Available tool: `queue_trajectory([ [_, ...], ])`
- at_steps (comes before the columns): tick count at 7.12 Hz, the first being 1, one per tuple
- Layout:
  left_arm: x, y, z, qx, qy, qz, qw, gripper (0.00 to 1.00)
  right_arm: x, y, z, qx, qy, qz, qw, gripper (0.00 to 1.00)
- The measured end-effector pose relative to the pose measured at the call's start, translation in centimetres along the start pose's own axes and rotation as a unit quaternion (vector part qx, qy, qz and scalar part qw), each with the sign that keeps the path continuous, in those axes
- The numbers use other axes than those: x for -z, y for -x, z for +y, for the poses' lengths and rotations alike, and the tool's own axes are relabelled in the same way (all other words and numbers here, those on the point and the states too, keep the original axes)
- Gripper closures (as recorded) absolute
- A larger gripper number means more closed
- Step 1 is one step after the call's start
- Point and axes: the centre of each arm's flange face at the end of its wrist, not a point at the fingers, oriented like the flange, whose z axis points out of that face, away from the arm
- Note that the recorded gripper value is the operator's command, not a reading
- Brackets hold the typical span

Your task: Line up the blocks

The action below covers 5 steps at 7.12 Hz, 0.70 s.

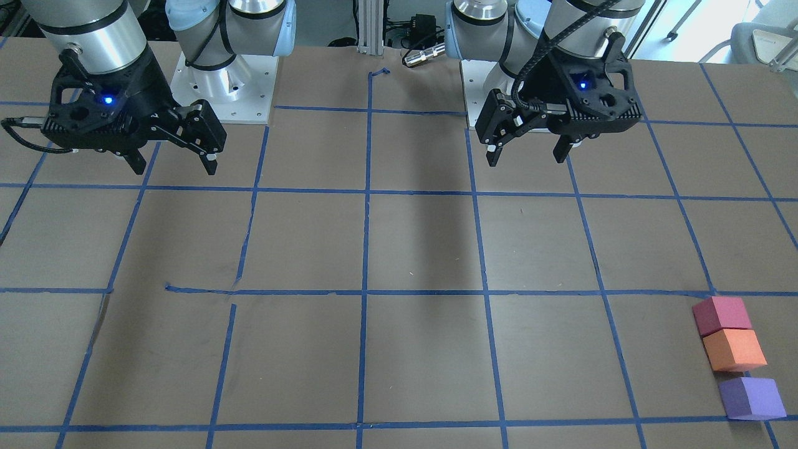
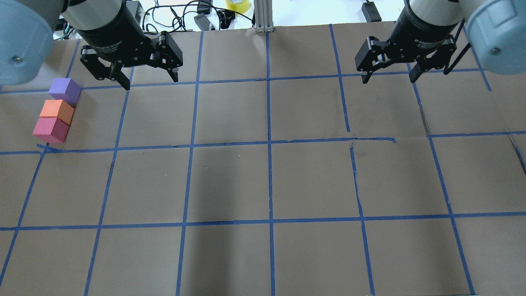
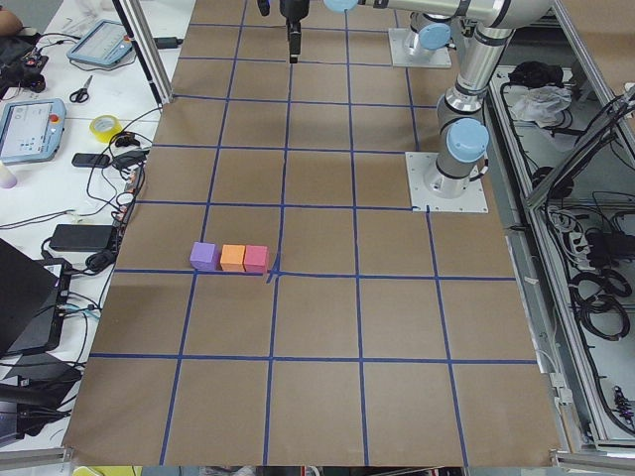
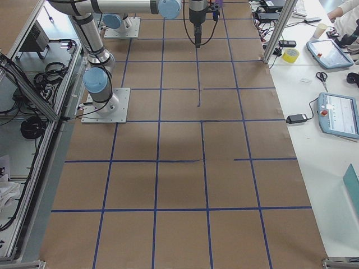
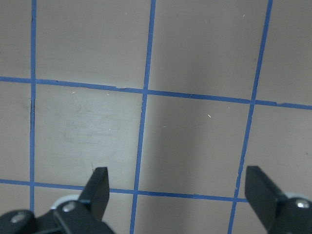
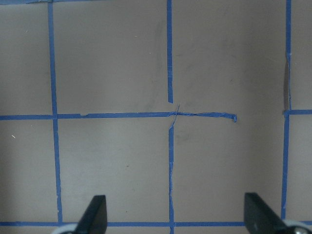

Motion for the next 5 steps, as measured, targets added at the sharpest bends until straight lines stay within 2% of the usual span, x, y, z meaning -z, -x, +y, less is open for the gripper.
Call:
queue_trajectory([
  [5, -0.49, 0.14, 0.77, 0.0, 0.003, 0.0, 1.0, 0.0, -0.01, -0.19, -0.04, -0.002, 0.0, 0.0, 1.0, 0.0],
])
